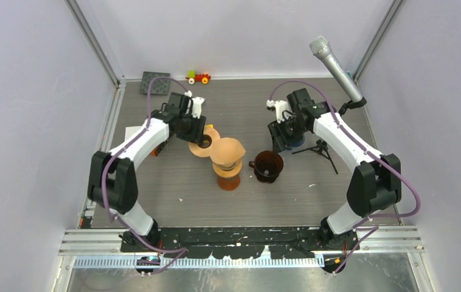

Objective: Place the coffee filter in the dripper
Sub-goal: Pick up the dripper holder from the center of the board.

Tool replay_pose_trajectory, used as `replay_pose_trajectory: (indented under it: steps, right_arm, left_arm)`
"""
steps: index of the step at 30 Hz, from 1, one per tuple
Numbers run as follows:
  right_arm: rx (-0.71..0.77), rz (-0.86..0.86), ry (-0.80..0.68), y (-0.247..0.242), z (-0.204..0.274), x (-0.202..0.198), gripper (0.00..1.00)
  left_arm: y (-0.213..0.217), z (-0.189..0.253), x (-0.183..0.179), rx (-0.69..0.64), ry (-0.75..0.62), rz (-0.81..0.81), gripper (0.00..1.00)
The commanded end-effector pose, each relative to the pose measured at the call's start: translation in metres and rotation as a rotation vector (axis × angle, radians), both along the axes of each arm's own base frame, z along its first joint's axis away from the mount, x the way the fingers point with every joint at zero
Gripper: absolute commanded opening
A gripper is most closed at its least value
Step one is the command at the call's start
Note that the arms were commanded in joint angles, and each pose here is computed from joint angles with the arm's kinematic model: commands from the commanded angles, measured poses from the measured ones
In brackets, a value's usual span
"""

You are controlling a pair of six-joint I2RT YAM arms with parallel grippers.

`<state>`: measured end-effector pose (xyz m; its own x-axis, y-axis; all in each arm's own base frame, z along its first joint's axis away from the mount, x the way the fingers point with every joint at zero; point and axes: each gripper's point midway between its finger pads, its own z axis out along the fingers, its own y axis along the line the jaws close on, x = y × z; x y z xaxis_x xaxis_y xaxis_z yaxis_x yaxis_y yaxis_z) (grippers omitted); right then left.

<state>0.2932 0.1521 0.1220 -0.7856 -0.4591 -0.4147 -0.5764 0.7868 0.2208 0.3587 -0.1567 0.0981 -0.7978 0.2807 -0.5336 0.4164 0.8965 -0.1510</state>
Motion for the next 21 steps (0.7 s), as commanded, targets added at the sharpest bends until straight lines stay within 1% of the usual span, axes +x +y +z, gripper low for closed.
replay_pose_trajectory:
  steps: [1,4,9,13,17,21]
  right_arm:
    - [0.065,0.022,-0.123,0.010,0.052,0.011,0.56]
    - [0.098,0.032,-0.178,0.018,0.077,0.015,0.58]
    - [0.201,0.060,-0.312,0.039,0.132,0.017,0.63]
    - [0.292,0.091,-0.431,0.062,0.177,0.010,0.71]
    - [0.380,0.161,-0.484,0.093,0.210,-0.004,0.79]
    - [0.466,0.222,-0.452,0.116,0.226,-0.017,0.82]
  left_arm:
    - [0.015,0.045,0.001,0.017,-0.143,0.014,0.19]
    - [0.027,0.075,0.004,0.045,-0.255,0.023,0.19]
    - [0.039,0.142,0.004,0.033,-0.465,0.069,0.18]
    - [0.043,0.189,-0.002,-0.005,-0.606,0.088,0.15]
    - [0.033,0.226,-0.010,-0.083,-0.672,0.063,0.14]
    - [0.012,0.252,-0.016,-0.153,-0.703,0.011,0.12]
